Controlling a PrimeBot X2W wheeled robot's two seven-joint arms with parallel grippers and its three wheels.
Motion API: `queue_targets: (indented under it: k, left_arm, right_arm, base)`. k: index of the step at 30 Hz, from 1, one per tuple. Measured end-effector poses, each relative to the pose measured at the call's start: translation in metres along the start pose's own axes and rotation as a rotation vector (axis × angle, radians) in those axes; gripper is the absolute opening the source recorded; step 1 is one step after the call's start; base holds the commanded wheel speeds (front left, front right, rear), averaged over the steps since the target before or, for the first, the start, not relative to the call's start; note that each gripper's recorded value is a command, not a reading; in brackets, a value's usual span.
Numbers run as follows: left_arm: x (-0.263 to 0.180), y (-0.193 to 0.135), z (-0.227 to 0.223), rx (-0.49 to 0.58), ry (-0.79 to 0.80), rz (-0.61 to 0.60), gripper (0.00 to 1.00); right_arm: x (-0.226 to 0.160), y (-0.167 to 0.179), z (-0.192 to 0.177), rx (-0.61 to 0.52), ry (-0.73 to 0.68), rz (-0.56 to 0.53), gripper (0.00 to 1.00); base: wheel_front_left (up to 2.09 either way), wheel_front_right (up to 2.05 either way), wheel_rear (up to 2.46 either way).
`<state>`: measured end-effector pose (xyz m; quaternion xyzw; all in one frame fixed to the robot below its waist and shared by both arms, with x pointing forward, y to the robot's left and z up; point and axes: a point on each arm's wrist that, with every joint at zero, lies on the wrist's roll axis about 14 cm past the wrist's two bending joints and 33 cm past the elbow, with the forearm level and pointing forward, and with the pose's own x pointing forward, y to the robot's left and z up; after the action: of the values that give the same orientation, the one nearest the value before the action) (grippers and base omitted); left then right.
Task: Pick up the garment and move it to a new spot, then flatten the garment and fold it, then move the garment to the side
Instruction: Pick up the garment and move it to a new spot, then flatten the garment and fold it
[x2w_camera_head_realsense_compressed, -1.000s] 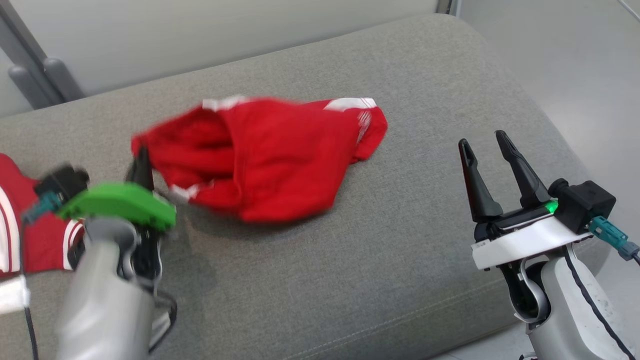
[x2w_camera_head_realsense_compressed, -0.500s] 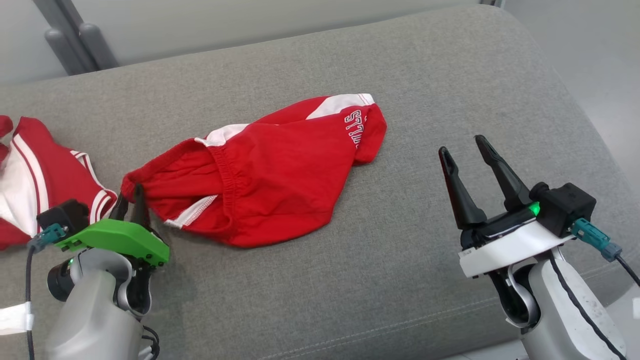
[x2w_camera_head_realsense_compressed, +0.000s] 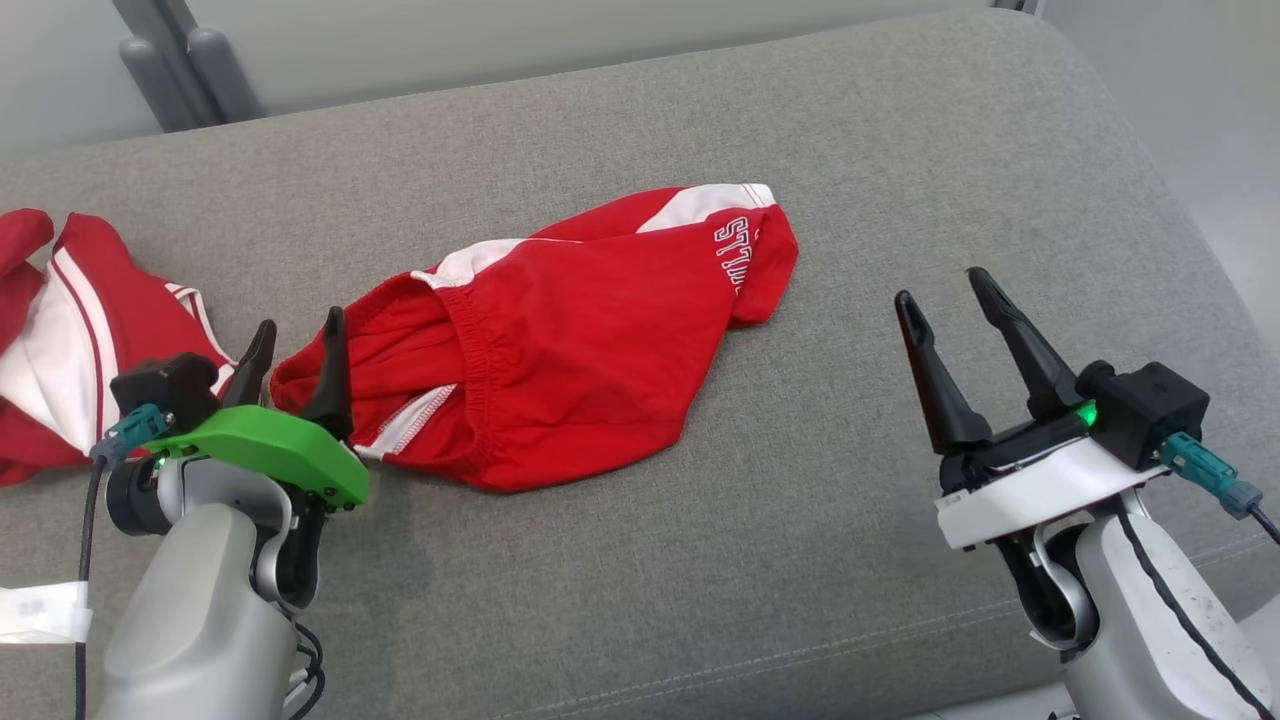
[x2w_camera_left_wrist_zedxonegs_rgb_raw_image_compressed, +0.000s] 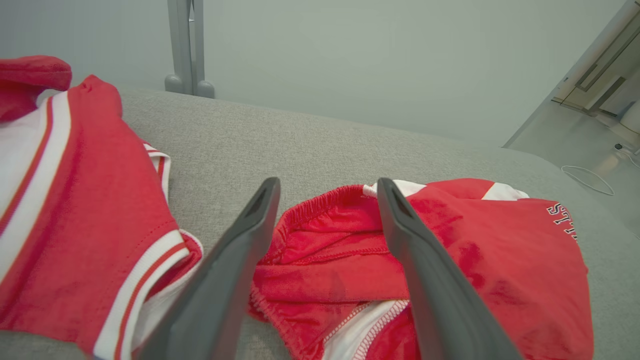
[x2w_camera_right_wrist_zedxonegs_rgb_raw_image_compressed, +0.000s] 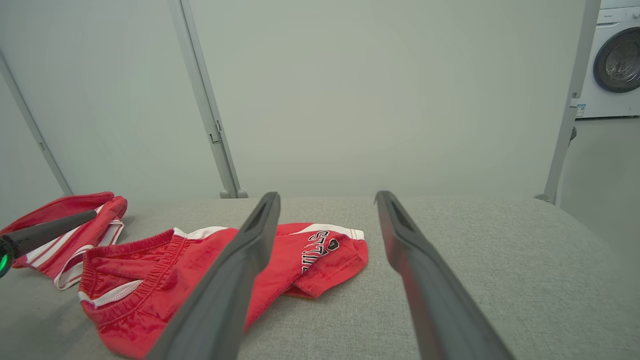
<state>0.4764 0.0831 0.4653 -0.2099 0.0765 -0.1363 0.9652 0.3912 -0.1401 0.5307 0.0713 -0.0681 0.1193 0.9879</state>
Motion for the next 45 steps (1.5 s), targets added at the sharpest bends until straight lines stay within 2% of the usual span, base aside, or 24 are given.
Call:
queue_targets:
  k: [4, 9, 15, 22, 31, 39, 42, 45]
  left_arm:
    - [-0.002, -0.006, 0.000, 0.026, -0.007, -0.025, 1.00]
    - [-0.001, -0.019, 0.004, 0.004, -0.034, -0.052, 1.00]
    - [0.002, -0.034, -0.013, -0.009, 0.007, -0.095, 1.00]
    - [0.016, -0.039, -0.033, -0.043, 0.104, -0.105, 1.00]
    - [0.037, -0.055, -0.057, -0.103, 0.252, -0.130, 1.00]
    - [0.057, -0.053, -0.065, -0.142, 0.336, -0.088, 1.00]
    - [0.060, -0.051, -0.070, -0.147, 0.364, -0.071, 0.84]
    - [0.062, -0.050, -0.072, -0.150, 0.378, -0.054, 0.81]
  right_arm:
    - [0.000, -0.009, 0.002, -0.009, -0.005, -0.023, 1.00]
    - [0.000, -0.016, 0.002, -0.013, -0.005, -0.041, 1.00]
    - [0.003, -0.023, -0.002, -0.015, 0.003, -0.055, 1.00]
    - [0.014, -0.018, -0.003, -0.003, -0.001, -0.042, 1.00]
    - [0.010, -0.026, -0.008, 0.000, 0.013, -0.075, 1.00]
    - [0.008, -0.033, -0.009, -0.001, 0.017, -0.103, 1.00]
    - [0.007, -0.034, -0.010, -0.002, 0.021, -0.112, 1.00]
    - [0.005, -0.037, -0.009, -0.003, 0.020, -0.120, 1.00]
  base:
    - [0.00, 0.00, 0.00]
    - [0.00, 0.00, 0.00]
    - [0.00, 0.00, 0.00]
    - [0.00, 0.00, 0.00]
    - [0.00, 0.00, 0.00]
    - [0.00, 0.00, 0.00]
    - [0.00, 0.00, 0.00]
    - [0.00, 0.00, 0.00]
